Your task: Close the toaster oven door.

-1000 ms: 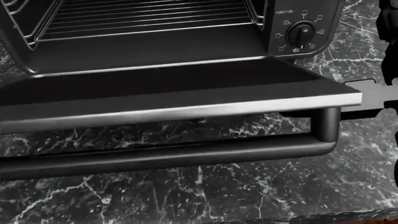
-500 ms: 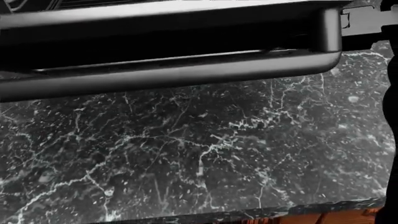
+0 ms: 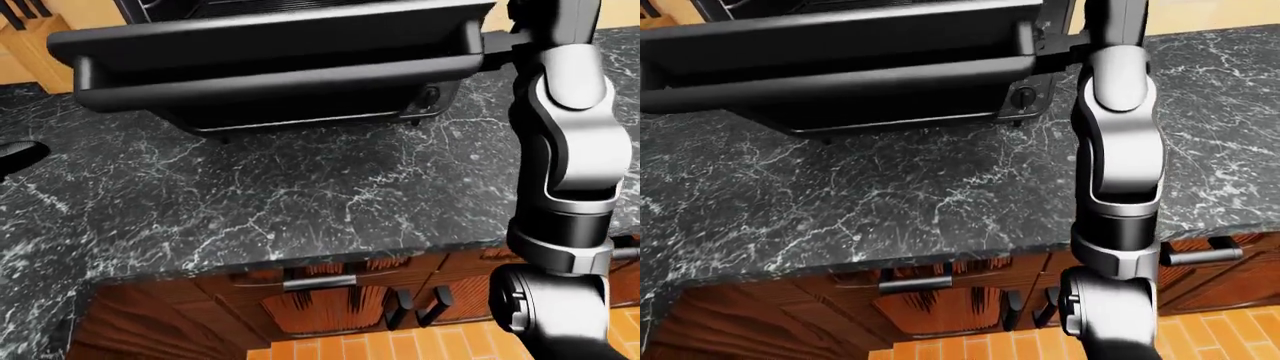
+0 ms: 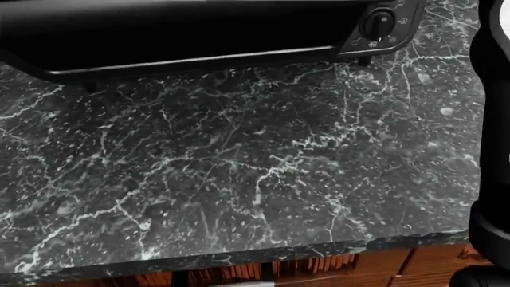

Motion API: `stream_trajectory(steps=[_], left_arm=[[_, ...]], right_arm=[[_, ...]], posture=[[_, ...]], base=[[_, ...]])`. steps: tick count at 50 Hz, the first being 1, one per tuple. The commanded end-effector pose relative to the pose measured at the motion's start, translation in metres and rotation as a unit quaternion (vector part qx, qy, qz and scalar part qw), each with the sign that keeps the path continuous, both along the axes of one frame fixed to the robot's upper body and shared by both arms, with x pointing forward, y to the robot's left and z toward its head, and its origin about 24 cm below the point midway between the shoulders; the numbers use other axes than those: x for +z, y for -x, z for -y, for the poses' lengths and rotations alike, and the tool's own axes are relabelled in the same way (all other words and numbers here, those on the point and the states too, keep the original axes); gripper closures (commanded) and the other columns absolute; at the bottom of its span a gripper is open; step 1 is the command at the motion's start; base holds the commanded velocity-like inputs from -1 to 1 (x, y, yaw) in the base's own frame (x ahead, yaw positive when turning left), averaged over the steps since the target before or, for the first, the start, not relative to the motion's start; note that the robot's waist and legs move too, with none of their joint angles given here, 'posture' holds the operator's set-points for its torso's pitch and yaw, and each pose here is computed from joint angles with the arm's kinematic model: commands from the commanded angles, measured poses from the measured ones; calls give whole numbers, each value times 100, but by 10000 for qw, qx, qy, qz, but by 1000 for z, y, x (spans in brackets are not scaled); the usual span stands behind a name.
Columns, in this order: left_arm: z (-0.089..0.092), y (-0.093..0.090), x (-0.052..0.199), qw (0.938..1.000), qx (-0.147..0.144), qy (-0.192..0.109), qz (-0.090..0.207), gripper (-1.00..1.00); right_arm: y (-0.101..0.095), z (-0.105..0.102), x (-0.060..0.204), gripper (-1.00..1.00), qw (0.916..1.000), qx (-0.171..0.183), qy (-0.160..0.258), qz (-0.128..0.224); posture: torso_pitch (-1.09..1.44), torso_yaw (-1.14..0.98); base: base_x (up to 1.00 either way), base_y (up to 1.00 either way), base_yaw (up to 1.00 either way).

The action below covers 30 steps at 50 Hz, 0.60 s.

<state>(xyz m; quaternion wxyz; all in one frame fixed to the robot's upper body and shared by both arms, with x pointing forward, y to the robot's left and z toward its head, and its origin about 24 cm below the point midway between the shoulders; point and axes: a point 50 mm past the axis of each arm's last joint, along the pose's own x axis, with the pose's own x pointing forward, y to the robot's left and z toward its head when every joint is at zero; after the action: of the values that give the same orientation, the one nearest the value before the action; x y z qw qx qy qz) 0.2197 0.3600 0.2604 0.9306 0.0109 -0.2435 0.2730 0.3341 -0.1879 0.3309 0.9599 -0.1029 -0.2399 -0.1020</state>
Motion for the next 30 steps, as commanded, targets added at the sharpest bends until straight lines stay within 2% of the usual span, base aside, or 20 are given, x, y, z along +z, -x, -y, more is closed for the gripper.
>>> stream_trajectory(steps=[1,9,21,30], left_arm=[[2,7,17,9991,39,-247,343,-100],[11,4,11,9992,-157,-255,267,-100],[20,4,8,9989,-293,-279,241,-100],[37,1,-9,9983,-502,-284,110,-100]], right_arm=[[14,-3,33,-100,9959,-23,-3,901],[0,2,39,-100,9954,-195,-10,937],[-8,6,49,-100,9945,-321,-47,998],[-12,7,52,-100,9941,-370,-76,1019]], posture=[[0,0],[0,0],[0,0],[0,0]], base=[[0,0,0],[0,0,0],[0,0,0],[0,0,0]])
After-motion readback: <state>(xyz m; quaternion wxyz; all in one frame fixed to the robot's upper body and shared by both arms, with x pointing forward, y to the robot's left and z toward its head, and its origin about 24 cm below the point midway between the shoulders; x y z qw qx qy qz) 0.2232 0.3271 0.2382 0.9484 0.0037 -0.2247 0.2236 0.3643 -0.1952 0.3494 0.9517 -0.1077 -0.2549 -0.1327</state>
